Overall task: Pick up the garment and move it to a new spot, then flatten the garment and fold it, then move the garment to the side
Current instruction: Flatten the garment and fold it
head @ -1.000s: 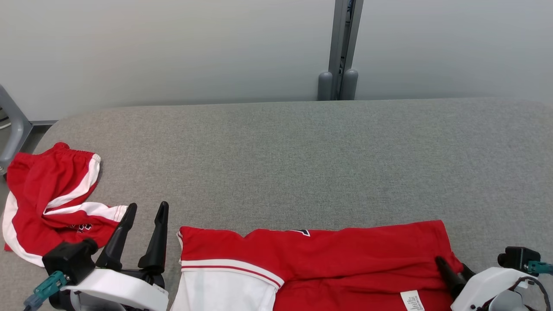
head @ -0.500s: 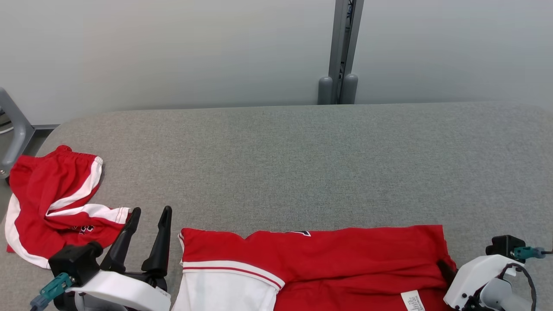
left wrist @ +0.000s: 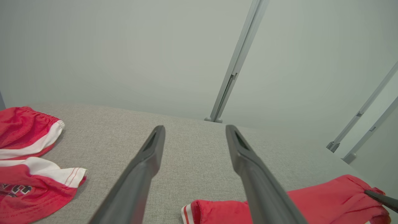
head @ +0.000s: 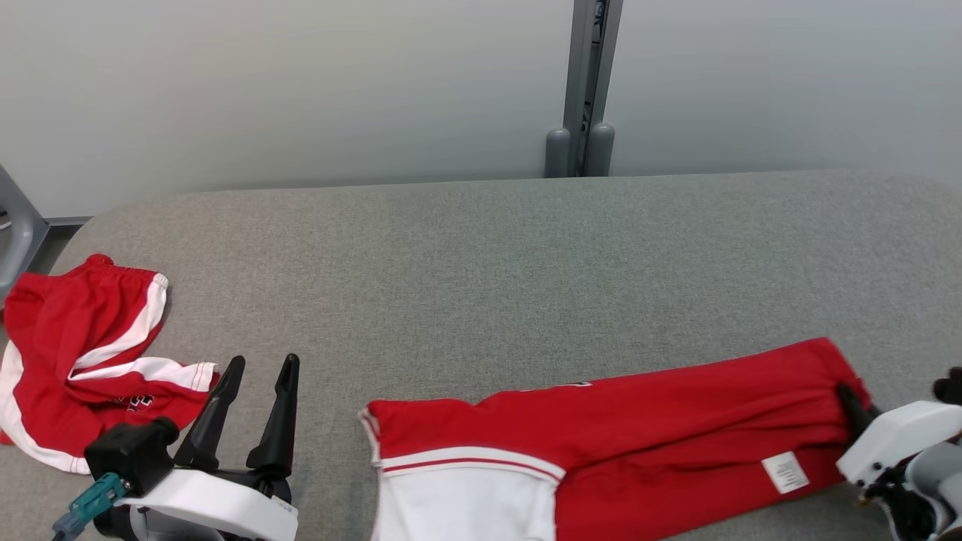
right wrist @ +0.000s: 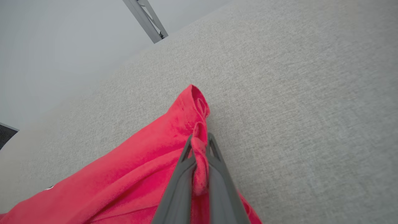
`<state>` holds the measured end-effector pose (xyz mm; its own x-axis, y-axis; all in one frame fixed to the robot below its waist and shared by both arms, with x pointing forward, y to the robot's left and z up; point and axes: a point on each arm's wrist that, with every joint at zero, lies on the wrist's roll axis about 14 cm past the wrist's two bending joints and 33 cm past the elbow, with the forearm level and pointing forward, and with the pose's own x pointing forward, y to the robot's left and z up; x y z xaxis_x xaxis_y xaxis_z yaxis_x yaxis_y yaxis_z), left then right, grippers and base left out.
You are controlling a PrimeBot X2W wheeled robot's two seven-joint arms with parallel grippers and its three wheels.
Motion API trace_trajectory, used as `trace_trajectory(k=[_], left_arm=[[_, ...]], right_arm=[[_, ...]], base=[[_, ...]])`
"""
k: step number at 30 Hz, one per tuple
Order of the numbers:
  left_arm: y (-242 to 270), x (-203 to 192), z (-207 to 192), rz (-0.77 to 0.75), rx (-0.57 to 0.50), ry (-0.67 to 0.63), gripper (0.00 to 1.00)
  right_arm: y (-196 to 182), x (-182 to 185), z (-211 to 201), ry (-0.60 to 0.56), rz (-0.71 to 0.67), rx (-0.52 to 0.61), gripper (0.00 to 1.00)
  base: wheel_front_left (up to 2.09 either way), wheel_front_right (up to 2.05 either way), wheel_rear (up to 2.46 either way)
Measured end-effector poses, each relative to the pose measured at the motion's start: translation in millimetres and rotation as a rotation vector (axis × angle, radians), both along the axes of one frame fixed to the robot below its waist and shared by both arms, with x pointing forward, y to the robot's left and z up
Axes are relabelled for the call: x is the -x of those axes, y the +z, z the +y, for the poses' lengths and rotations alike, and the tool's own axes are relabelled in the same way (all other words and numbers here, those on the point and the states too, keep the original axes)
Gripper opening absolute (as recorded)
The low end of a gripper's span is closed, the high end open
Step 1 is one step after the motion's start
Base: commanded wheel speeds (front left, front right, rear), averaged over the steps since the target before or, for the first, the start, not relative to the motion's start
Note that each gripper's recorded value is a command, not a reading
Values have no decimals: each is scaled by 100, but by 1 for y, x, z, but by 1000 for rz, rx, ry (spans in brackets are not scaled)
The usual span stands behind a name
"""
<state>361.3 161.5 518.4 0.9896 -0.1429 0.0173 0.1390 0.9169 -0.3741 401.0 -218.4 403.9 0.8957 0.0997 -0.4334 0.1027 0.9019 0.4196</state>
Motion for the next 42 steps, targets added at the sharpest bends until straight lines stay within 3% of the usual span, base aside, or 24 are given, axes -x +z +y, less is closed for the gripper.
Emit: trace_trajectory(k=[7, 14, 20, 26, 32, 42], left_arm=[[0, -3, -3, -1, 2, -7, 100], [10, -2, 4, -36, 6, 24, 100], [18, 8, 22, -69, -5, 97, 100], [21, 18, 36, -91, -18, 163, 100], [15, 31, 47, -87, -44, 209, 100], [0, 54, 70, -49, -44, 296, 100]], right_arm=[[16, -9, -49, -89, -51, 83, 0], [53, -28, -26, -21, -193, 68, 0], [94, -28, 36, 178, -363, 32, 0], [111, -5, 113, 410, -407, -36, 0], [105, 32, 200, 629, -328, -122, 0], [76, 54, 272, 744, -157, -203, 0]], base=[[0, 0, 0], [0, 0, 0], [0, 0, 0], [0, 0, 0], [0, 0, 0], [0, 0, 0]])
